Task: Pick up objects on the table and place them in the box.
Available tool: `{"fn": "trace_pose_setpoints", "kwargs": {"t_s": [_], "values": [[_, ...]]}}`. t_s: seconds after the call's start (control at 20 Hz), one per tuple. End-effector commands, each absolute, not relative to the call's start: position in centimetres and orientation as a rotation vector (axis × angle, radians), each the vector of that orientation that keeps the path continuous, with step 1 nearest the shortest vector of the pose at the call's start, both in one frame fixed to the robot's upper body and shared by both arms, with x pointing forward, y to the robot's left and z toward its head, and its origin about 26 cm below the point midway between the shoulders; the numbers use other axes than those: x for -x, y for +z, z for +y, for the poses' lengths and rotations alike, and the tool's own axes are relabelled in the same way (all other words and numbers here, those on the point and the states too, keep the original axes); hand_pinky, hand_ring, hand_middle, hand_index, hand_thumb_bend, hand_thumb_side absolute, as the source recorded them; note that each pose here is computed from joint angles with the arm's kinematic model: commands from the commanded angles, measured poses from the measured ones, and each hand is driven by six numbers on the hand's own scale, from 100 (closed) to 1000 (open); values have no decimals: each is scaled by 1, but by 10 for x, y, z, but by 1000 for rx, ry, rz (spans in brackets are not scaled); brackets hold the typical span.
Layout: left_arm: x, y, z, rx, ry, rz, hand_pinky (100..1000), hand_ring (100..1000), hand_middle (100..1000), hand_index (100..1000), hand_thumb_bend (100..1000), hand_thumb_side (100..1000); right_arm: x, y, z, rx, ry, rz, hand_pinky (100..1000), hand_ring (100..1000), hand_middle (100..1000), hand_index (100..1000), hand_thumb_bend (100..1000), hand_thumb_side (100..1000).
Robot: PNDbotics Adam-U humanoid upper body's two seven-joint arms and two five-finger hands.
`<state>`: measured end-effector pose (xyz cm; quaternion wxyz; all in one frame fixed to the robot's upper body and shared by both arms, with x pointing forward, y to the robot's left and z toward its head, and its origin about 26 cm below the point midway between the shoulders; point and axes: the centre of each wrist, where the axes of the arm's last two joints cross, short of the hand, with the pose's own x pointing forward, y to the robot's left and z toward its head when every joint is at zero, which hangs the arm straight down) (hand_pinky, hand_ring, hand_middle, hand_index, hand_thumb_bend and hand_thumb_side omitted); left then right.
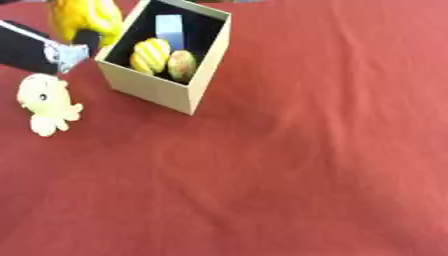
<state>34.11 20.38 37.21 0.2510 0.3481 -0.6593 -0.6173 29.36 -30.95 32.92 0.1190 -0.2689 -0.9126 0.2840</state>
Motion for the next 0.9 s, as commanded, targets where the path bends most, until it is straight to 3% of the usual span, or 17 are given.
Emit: {"fn": "trace_pose_setpoints", "kwargs": {"t_s": [0.05,0.35,0.55,0.9], "values": [[-369,372,193,-953,-1662,-1799,698,649,665,798,100,189,-288,340,-309,803,861,-2690,854,883,669,788,100,607],[-415,356,181,-966,-1625,-1772,704,655,669,800,100,216,-288,340,-308,782,867,-2693,854,884,668,788,100,610],[-437,342,181,-995,-1599,-1725,724,676,687,812,214,260,-289,341,-306,774,870,-2694,854,884,668,788,100,612],[-452,325,184,-1067,-1639,-1609,849,820,840,912,531,411,-289,341,-305,771,874,-2689,855,884,667,788,100,610]]}}
